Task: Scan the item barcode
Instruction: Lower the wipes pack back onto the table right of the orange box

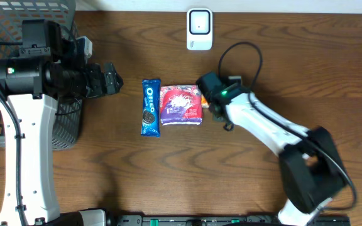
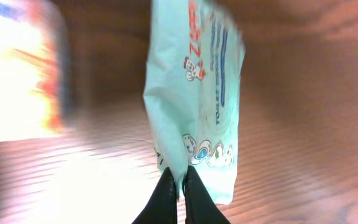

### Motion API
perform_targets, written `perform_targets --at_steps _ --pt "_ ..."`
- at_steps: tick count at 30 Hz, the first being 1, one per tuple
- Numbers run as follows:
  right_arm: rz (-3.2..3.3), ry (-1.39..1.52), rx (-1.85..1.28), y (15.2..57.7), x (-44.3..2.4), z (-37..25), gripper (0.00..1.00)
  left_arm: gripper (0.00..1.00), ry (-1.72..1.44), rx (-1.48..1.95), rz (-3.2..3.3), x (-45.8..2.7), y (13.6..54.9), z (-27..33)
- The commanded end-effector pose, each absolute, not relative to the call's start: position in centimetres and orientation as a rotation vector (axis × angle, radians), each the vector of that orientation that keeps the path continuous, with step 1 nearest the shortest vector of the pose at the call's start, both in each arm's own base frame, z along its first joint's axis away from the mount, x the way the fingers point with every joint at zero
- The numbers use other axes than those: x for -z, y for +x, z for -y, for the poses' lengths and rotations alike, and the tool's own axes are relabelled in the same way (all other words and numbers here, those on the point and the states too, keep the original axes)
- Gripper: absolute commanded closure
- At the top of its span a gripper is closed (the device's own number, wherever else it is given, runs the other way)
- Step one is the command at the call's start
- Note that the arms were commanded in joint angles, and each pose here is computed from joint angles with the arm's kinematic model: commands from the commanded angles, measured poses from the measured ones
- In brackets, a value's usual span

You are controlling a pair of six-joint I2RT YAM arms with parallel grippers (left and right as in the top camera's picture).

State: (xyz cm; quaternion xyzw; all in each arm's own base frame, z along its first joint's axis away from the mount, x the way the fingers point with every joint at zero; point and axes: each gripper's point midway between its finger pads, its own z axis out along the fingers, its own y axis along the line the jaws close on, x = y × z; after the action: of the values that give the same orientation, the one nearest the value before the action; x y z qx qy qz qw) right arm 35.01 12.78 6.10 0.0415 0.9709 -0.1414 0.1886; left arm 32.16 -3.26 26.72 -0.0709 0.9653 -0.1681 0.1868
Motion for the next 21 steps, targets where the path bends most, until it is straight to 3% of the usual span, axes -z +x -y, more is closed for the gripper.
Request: perform_targets --at_steps 1,9,14,21 --pt "-2.720 0.121 0.085 35.9 -10.6 -14.3 0.99 0.02 -0.182 0.462 -2.721 -26.7 32.2 3.2" --pt "-2.810 0.134 -0.550 35.2 -13.2 -15.2 0.99 0.02 -0.182 0.463 -2.721 -26.7 32.2 3.2" --pt "-2.814 0.133 -0.489 36.0 -11.4 -11.4 0.99 0.02 -0.182 0.462 -2.721 -26.7 32.2 3.2" --pt "-2.812 0.023 -0.220 36.3 -9.8 -10.7 0.40 0.02 -0.182 0.463 -2.721 -26.7 32.2 3.2"
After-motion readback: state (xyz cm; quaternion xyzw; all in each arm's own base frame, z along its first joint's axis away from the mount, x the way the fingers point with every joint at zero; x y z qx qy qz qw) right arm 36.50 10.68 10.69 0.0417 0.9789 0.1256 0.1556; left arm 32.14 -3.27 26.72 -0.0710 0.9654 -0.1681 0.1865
